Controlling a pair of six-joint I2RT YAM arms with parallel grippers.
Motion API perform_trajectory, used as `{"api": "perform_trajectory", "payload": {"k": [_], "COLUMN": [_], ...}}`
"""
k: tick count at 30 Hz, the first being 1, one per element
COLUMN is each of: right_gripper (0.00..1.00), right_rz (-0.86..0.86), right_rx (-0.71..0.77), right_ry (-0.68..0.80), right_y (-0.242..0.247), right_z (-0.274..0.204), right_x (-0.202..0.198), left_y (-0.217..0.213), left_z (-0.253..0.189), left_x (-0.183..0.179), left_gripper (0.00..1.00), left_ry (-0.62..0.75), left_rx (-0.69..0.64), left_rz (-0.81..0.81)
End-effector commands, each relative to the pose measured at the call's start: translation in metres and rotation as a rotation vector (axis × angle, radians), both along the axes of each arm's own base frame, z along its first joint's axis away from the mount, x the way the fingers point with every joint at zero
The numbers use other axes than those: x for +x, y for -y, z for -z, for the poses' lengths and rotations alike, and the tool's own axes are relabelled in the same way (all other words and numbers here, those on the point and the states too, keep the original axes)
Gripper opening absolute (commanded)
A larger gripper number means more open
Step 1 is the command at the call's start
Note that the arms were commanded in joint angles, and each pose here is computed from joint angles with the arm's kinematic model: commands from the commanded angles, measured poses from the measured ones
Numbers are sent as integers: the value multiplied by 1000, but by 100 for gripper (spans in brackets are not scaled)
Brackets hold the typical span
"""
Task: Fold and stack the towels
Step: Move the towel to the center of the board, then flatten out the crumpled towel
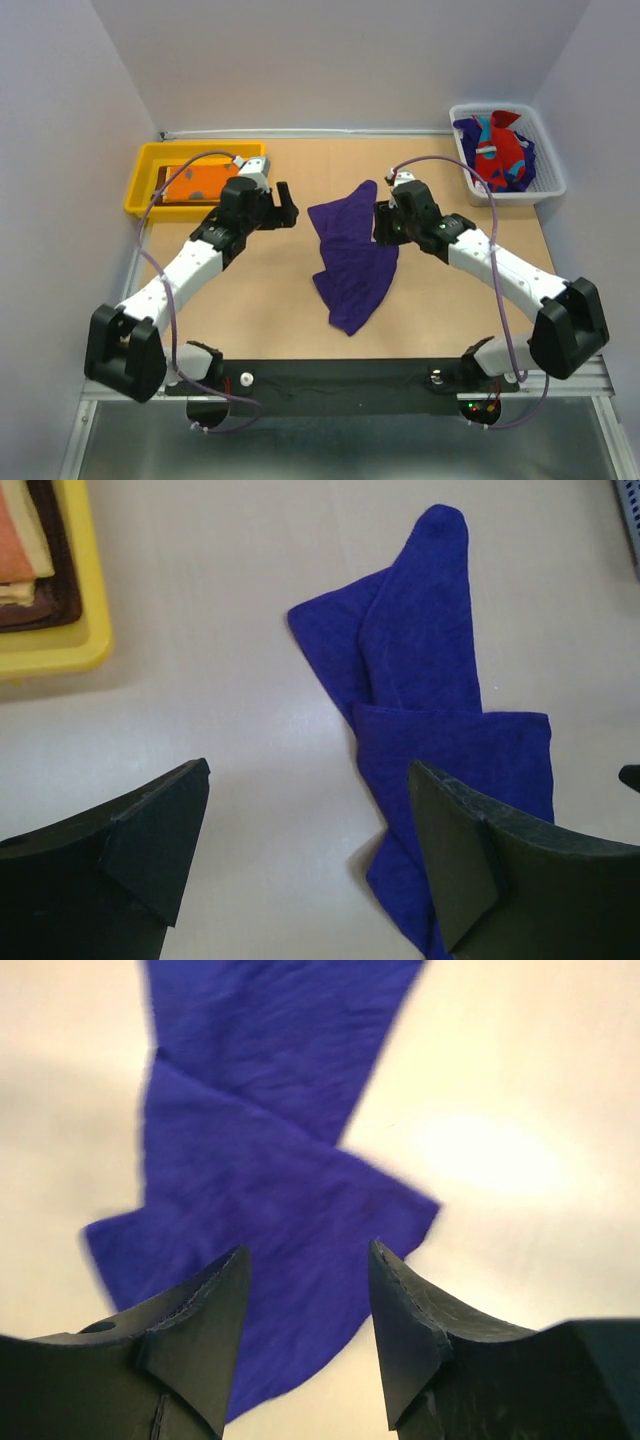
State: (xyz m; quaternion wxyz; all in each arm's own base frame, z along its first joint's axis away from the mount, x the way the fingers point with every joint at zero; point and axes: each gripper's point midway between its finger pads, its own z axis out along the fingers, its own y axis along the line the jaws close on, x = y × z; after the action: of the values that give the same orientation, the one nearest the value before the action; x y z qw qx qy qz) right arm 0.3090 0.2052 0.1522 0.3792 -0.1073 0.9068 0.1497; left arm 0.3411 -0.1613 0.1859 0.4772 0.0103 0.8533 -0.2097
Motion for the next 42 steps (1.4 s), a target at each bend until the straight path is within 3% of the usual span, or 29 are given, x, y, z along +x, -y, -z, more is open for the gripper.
{"api": "perform_trajectory", "payload": {"k": [1, 5, 7, 8, 13, 21, 32, 34, 38, 39, 42], "right_gripper": [56, 55, 55, 55, 55, 55, 55, 55, 55, 55, 55], "right_rz": [43, 39, 41, 35, 19, 0, 14, 23, 20, 26, 45], "right_rx": [-133, -152, -146, -142, -123, -90, -62, -55, -43, -39, -57], "right_ry": [61, 16, 10, 8, -4, -17, -12, -2, 4, 13, -24], "right_y": [13, 12, 13, 11, 6, 0, -2, -4, -12, -14, -15], "right_z": [7, 29, 34, 36, 41, 46, 48, 46, 47, 44, 61], "right_x": [32, 40, 40, 40, 40, 36, 36, 40, 50, 55, 59], "left_y": [27, 43, 50, 51, 60, 68, 75, 77, 80, 80, 74], "left_z": [-12, 37, 40, 58, 79, 114, 165, 172, 180, 178, 164], "left_x": [33, 65, 80, 85, 114, 135, 126, 121, 109, 107, 99], "left_gripper": [84, 76, 73, 65, 62, 61, 53, 45, 17, 4, 0], "left_ry": [17, -107, -114, -145, -170, -207, -278, -295, -323, -324, -312], "left_rx": [7, 90, 103, 132, 180, 273, 410, 422, 415, 408, 391], "left_rz": [-46, -71, -80, -86, -105, -127, -133, -127, -109, -112, -124]}}
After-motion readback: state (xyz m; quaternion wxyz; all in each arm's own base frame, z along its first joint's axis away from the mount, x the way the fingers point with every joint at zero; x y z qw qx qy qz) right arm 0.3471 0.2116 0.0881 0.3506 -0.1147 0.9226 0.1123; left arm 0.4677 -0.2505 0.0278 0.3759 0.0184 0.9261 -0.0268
